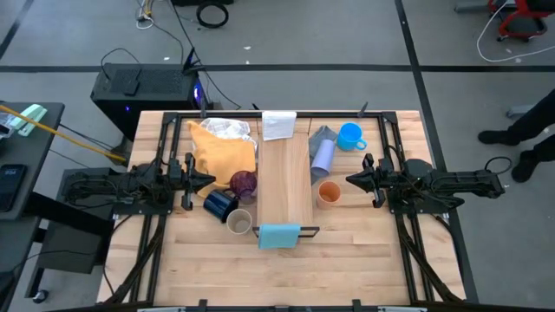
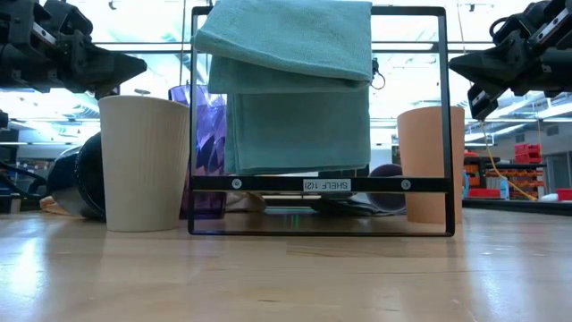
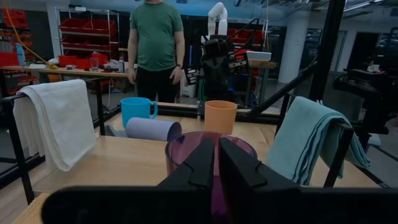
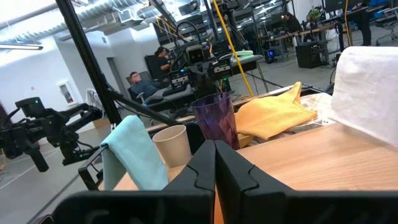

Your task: Stack small to large cups/mugs on shelf

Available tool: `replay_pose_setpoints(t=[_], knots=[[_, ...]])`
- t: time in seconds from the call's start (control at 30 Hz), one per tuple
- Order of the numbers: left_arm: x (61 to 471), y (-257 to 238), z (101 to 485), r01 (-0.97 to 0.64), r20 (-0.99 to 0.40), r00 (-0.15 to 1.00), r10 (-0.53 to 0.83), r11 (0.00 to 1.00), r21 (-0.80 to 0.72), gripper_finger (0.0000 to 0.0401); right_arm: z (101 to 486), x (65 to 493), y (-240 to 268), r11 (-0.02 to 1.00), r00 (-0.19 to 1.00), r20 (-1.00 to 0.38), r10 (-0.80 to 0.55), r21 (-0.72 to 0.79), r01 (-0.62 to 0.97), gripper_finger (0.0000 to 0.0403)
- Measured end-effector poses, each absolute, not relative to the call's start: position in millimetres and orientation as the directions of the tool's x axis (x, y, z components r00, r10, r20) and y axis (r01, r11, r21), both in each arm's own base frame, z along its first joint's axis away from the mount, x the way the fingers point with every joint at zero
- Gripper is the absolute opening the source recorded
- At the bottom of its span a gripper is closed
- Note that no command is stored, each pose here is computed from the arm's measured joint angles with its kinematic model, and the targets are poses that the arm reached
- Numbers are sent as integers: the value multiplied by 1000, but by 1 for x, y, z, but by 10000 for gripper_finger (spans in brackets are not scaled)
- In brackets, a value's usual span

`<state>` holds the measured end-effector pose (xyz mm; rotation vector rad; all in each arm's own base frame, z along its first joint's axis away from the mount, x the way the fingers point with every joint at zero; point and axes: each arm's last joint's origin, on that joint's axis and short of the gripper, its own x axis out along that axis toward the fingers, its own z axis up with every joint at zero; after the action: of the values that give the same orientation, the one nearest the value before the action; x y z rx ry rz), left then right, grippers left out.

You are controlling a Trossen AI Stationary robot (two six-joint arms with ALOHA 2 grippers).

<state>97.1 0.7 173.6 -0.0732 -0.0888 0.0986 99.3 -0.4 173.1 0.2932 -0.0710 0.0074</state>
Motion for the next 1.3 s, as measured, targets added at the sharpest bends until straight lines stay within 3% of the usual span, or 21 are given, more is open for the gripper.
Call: replay_pose_setpoints(t=[1.3], knots=[[97, 1, 174, -95, 84, 991, 101, 992, -77, 32, 173, 99, 0, 957, 998, 70, -3, 289, -17, 9]])
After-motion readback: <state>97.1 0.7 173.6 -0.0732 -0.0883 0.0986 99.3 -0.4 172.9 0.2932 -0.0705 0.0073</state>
